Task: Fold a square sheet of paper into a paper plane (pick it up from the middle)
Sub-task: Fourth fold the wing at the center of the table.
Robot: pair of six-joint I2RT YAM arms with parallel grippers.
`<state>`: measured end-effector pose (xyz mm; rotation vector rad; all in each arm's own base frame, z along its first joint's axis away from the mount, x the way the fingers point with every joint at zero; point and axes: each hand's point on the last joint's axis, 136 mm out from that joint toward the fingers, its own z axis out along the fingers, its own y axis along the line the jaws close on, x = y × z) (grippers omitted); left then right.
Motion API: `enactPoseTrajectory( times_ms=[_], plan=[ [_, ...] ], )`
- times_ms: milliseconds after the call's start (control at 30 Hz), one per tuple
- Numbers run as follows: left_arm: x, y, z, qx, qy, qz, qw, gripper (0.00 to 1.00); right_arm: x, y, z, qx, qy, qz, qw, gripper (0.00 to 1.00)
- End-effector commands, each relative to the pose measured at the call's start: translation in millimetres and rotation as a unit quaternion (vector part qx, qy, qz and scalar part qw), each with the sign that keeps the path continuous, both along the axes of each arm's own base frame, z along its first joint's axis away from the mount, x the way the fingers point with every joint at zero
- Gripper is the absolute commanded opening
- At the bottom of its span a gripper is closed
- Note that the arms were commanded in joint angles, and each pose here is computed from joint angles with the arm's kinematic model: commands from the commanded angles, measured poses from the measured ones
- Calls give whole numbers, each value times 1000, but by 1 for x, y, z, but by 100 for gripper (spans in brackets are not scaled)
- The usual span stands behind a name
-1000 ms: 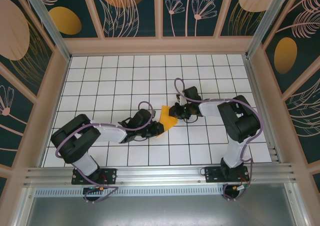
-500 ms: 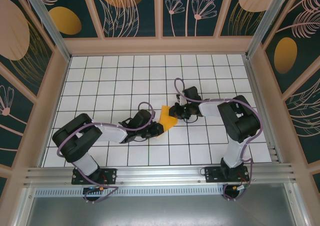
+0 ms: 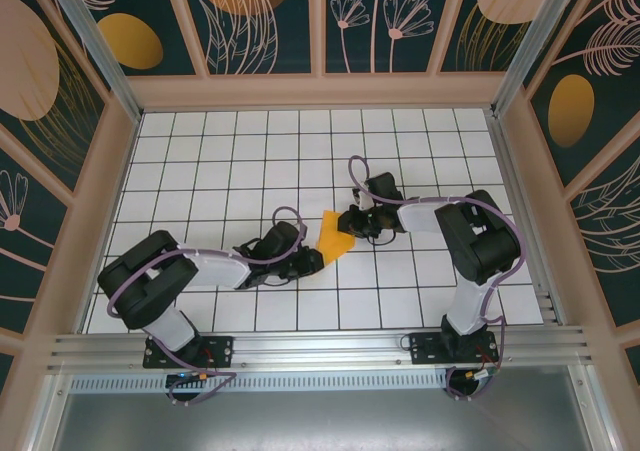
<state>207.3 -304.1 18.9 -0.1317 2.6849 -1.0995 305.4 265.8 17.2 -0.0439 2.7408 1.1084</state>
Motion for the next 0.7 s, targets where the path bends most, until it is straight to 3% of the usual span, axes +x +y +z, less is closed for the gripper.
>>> enactPoseTrajectory(
  times_ms=[0,167,467,667],
  plan=[
    [-35,31,-31,68,65,-9,996,27,-13,-21,-39,-65,43,-16,997,16],
    [-38,34,-26,77,57,-17,995,28,-14,-21,-41,-66,44,-15,997,16],
    [15,19,58,10,-94,40,995,27,-12,-20,-38,-64,41,-14,997,16],
    [23,-4,54,-14,-92,20,995,17,-12,-19,-36,-60,39,-15,997,16]
  ],
)
